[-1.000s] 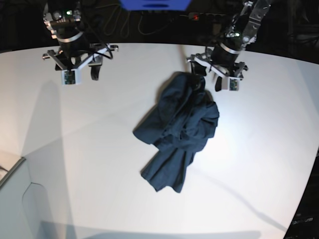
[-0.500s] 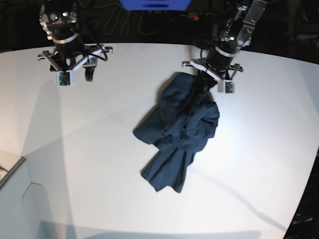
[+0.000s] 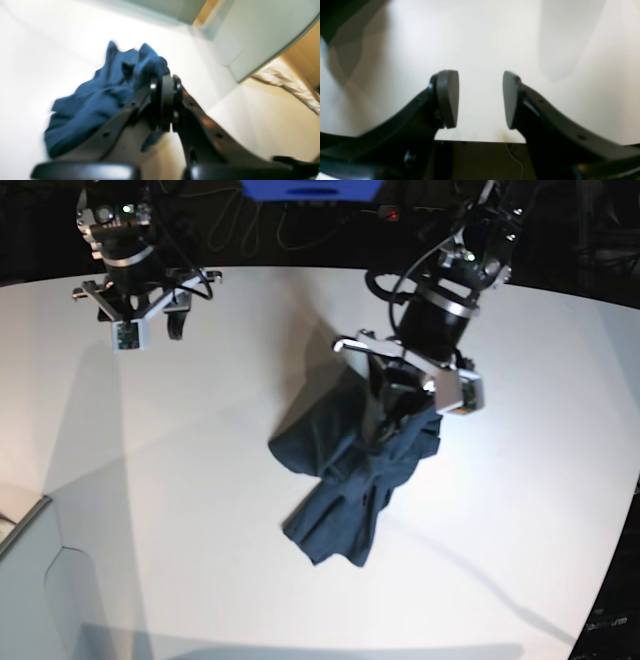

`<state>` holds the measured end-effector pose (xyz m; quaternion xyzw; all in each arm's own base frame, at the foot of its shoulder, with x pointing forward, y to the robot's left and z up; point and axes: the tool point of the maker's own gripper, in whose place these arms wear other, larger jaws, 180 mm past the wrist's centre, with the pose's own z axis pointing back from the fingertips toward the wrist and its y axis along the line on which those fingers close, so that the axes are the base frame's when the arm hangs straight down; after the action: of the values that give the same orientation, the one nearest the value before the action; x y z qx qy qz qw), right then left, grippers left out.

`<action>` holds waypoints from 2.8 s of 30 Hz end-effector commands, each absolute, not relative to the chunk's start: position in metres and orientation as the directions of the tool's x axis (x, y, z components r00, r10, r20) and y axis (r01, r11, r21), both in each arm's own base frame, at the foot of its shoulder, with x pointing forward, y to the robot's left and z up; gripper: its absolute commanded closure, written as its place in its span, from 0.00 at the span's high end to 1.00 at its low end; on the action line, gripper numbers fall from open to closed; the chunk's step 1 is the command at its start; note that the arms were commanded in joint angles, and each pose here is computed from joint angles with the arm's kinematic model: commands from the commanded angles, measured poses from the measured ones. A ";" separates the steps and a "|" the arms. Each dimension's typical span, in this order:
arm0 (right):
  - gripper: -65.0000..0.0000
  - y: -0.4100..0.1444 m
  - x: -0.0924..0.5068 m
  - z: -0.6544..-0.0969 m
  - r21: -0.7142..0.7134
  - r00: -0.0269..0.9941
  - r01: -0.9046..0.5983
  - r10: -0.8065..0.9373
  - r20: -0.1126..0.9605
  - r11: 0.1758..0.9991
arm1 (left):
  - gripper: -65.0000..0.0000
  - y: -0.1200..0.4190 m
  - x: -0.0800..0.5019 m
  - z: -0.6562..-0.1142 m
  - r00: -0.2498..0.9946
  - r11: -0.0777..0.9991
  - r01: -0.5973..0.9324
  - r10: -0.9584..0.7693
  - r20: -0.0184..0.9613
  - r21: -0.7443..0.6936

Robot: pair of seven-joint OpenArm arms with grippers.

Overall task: Layout the t-shirt on the table in an organized manner, then fold the t-shirt properly
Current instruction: 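Move the left gripper over the crumpled navy t-shirt and grasp it, then lift the shirt with the left gripper and swing it across the table, then drag the shirt with the left gripper, spreading it, then release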

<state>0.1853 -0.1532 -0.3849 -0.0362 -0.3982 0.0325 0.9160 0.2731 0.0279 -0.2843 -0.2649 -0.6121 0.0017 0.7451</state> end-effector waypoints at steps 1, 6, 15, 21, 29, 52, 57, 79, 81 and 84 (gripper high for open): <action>0.44 -0.158 0.188 -0.377 -0.104 0.658 -0.024 0.094 0.747 0.994 | 0.00 0.017 0.276 -0.262 0.198 0.836 0.377 0.348 0.916 -0.399; 0.44 -0.177 0.186 -0.376 -0.131 0.662 0.020 0.084 0.744 0.991 | 0.00 -0.001 0.286 -0.240 0.152 0.808 0.445 0.357 0.922 -0.387; 0.44 -0.191 0.172 -0.380 -0.154 0.687 0.050 0.078 0.722 0.987 | 0.00 -0.030 0.303 -0.209 0.116 0.765 0.547 0.333 0.936 -0.340; 0.44 -0.193 0.169 -0.381 -0.156 0.693 0.056 0.074 0.717 0.986 | 0.00 -0.036 0.312 -0.178 0.077 0.750 0.593 0.309 0.948 -0.293; 0.44 -0.199 0.164 -0.382 -0.150 0.697 0.107 0.033 0.716 0.983 | 0.00 -0.036 0.325 -0.153 0.009 0.746 0.614 0.318 0.948 -0.256; 0.44 -0.234 0.156 -0.376 -0.210 0.700 0.179 0.025 0.713 0.961 | 0.42 -0.227 0.344 -0.231 0.363 0.548 0.725 0.212 0.908 -0.417; 0.44 -0.232 0.165 -0.372 -0.203 0.683 0.181 0.026 0.730 0.962 | 0.82 -0.199 0.342 -0.248 0.366 0.578 0.703 0.205 0.908 -0.414; 0.44 -0.231 0.186 -0.364 -0.189 0.643 0.190 0.023 0.765 0.963 | 0.92 0.031 0.361 -0.385 0.483 0.856 0.120 0.392 0.783 -0.503; 0.44 -0.231 0.186 -0.364 -0.189 0.643 0.190 0.023 0.765 0.963 | 0.92 0.026 0.361 -0.393 0.503 0.857 0.118 0.384 0.774 -0.502; 0.44 -0.231 0.185 -0.364 -0.189 0.645 0.190 0.023 0.764 0.963 | 0.92 0.022 0.364 -0.399 0.515 0.855 0.105 0.391 0.763 -0.509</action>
<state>0.1814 -0.2304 -0.3723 -0.1240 -0.4041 -0.0514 0.9048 0.3572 0.0230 -0.4095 -0.2509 -0.4695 0.0858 0.8421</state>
